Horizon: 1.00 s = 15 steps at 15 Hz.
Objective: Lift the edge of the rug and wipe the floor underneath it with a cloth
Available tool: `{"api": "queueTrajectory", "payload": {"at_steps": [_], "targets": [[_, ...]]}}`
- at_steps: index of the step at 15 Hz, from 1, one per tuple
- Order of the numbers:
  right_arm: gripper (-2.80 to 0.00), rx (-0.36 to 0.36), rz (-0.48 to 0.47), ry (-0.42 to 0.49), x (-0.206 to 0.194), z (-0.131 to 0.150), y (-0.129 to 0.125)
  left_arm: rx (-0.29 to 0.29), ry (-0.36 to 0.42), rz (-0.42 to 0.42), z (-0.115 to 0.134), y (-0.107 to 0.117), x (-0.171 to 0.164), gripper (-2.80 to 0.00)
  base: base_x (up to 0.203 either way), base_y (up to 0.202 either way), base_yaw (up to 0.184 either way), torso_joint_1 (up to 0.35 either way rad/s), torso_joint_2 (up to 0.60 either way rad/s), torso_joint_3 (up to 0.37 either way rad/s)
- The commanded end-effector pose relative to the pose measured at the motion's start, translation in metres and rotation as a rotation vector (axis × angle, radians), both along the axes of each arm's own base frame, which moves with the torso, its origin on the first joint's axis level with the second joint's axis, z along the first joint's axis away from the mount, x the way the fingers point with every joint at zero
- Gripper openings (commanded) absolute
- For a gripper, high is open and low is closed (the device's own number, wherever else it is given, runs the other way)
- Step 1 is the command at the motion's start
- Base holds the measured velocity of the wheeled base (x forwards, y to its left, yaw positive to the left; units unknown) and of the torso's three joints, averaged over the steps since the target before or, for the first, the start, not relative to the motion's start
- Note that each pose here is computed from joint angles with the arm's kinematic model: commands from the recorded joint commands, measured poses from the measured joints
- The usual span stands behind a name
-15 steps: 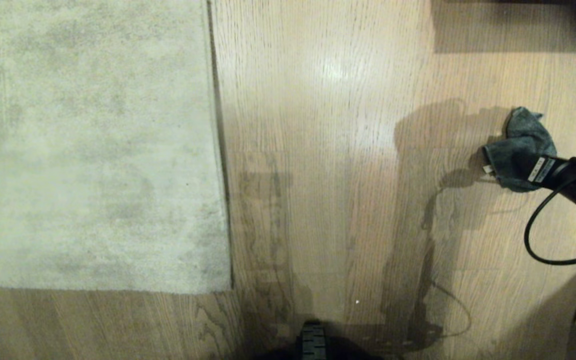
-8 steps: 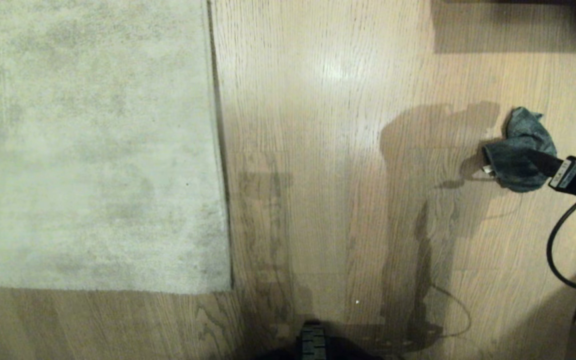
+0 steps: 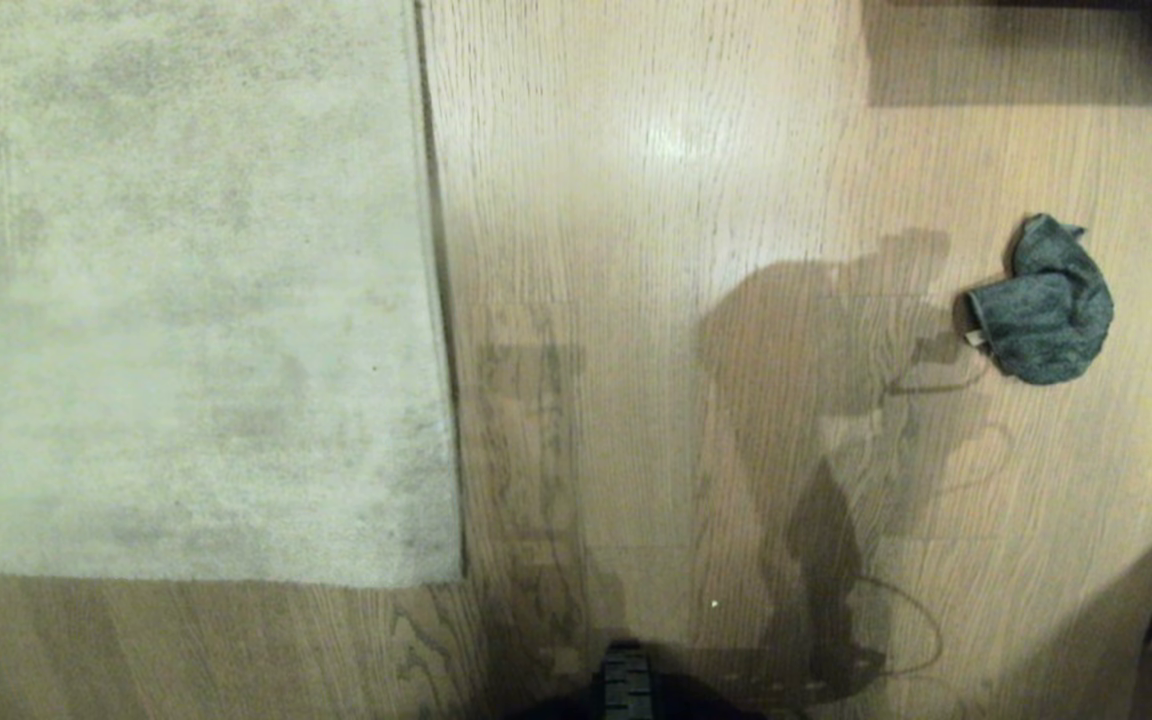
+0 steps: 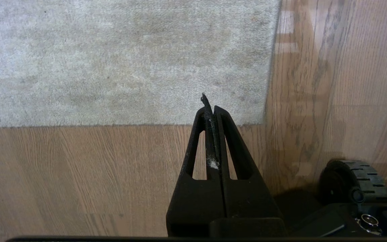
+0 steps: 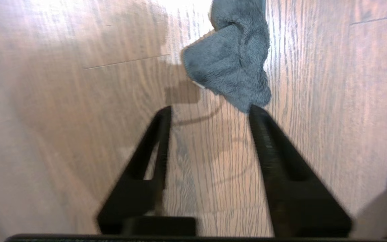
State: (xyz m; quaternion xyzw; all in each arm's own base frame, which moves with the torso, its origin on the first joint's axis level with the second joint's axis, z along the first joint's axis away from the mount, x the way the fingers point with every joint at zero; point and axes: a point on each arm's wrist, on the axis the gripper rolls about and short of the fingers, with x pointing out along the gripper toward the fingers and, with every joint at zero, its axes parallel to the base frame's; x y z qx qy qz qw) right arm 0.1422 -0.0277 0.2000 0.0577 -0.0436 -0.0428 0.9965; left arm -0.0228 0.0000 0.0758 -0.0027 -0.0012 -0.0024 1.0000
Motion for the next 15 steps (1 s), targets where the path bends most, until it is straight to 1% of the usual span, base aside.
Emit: {"api": "queueTrajectory", "payload": {"at_steps": [1, 5, 8, 10, 11, 13, 14, 15], "targets": [[-2.8, -0.022, 0.001, -0.106, -0.036, 0.009, 0.008, -0.001, 0.001, 0.0, 0.0, 0.0, 0.0, -2.8, 0.0, 0.0, 0.0, 0.0, 0.0, 0.0], [-2.8, -0.026, -0.001, -0.117, -0.084, 0.005, 0.018, -0.001, 0.001, 0.0, 0.0, 0.0, 0.0, -2.8, 0.0, 0.0, 0.0, 0.0, 0.0, 0.0], [-2.8, -0.046, -0.004, -0.096, -0.13, -0.015, 0.028, -0.001, 0.0, 0.0, 0.0, 0.0, 0.0, -2.8, 0.0, 0.0, 0.0, 0.0, 0.0, 0.0], [-2.8, -0.068, -0.01, -0.073, -0.149, -0.029, 0.032, -0.001, 0.001, 0.0, 0.0, 0.0, 0.0, -2.8, 0.0, 0.0, 0.0, 0.0, 0.0, 0.0], [-2.8, -0.082, -0.013, -0.044, -0.151, -0.036, 0.032, -0.001, 0.001, 0.0, 0.0, 0.0, 0.0, -2.8, 0.0, 0.0, 0.0, 0.0, 0.0, 0.0], [-2.8, -0.118, -0.016, 0.047, -0.146, -0.056, 0.031, -0.001, 0.001, 0.0, 0.0, 0.0, 0.0, -2.8, 0.0, 0.0, 0.0, 0.0, 0.0, 0.0], [-2.8, -0.13, -0.016, 0.063, -0.143, -0.065, 0.03, -0.001, 0.0, 0.0, 0.0, 0.0, 0.0, -2.8, 0.0, 0.0, 0.0, 0.0, 0.0, 0.0], [-2.8, -0.136, -0.012, 0.059, -0.141, -0.073, 0.03, -0.001, 0.0, 0.0, 0.0, 0.0, 0.0, -2.8, 0.0, 0.0, 0.0, 0.0, 0.0, 0.0]]}}
